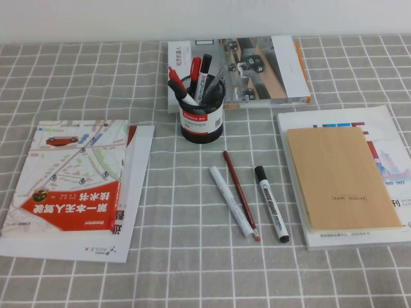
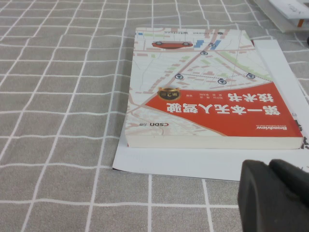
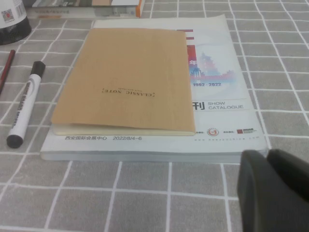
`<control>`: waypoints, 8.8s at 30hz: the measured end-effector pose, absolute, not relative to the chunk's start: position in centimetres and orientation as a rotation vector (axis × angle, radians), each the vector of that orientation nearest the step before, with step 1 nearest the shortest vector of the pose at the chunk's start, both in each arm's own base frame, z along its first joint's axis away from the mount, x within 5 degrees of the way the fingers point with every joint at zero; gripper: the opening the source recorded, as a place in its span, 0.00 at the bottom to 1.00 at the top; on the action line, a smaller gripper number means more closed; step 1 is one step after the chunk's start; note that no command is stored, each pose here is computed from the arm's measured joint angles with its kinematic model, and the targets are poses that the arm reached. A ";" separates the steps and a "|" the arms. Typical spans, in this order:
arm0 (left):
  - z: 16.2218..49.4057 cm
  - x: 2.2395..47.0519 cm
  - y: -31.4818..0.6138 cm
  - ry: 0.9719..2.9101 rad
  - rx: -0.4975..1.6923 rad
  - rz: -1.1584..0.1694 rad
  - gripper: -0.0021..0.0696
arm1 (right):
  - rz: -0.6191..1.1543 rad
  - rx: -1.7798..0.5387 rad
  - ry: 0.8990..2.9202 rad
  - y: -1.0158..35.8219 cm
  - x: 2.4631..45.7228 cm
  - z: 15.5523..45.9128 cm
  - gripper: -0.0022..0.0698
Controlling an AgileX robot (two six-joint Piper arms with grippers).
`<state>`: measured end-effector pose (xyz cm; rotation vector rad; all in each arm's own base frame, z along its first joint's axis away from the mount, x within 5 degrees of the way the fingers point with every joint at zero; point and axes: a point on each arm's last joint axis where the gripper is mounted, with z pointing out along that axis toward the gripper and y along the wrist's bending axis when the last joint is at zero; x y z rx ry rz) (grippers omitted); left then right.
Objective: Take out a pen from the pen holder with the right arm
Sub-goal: 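Take a marker out of the pen holder and lay it on the table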
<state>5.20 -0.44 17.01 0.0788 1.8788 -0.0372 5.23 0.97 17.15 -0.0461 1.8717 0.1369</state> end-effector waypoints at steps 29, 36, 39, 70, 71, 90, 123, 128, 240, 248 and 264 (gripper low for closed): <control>17.0 5.2 -0.4 1.879 0.079 -0.037 0.02 | 0.763 0.509 1.569 1.5 5.6 19.6 0.01; 17.0 5.2 -0.4 1.879 0.079 -0.037 0.02 | 0.799 0.507 1.585 1.8 5.5 19.5 0.01; 17.0 5.2 -0.4 1.879 0.079 -0.037 0.02 | 0.823 0.487 1.619 2.1 5.4 19.3 0.01; 17.0 5.2 -0.4 1.879 0.079 -0.037 0.02 | 0.648 -0.264 2.269 7.1 19.0 30.7 0.01; 17.0 5.2 -0.4 1.879 0.079 -0.037 0.02 | 0.650 -0.304 2.266 7.9 19.6 30.8 0.01; 17.0 5.2 -0.4 1.879 0.079 -0.037 0.02 | 0.461 -0.904 1.995 25.1 29.2 28.8 0.16; 17.0 5.2 -0.4 1.879 0.079 -0.037 0.02 | 0.254 -0.840 1.564 34.0 37.5 21.7 0.51; 17.0 5.2 -0.4 1.879 0.079 -0.037 0.02 | 0.268 -0.851 1.578 34.7 38.2 22.0 0.51; 17.0 5.2 -0.4 1.879 0.079 -0.037 0.02 | 0.137 -0.822 1.466 31.8 38.0 32.7 0.15; 17.0 5.2 -0.4 1.879 0.079 -0.037 0.02 | 0.185 -0.675 1.429 28.9 35.3 39.7 0.15; 17.0 5.2 -0.4 1.879 0.079 -0.037 0.02 | 0.706 -0.869 1.517 28.3 28.9 39.7 0.15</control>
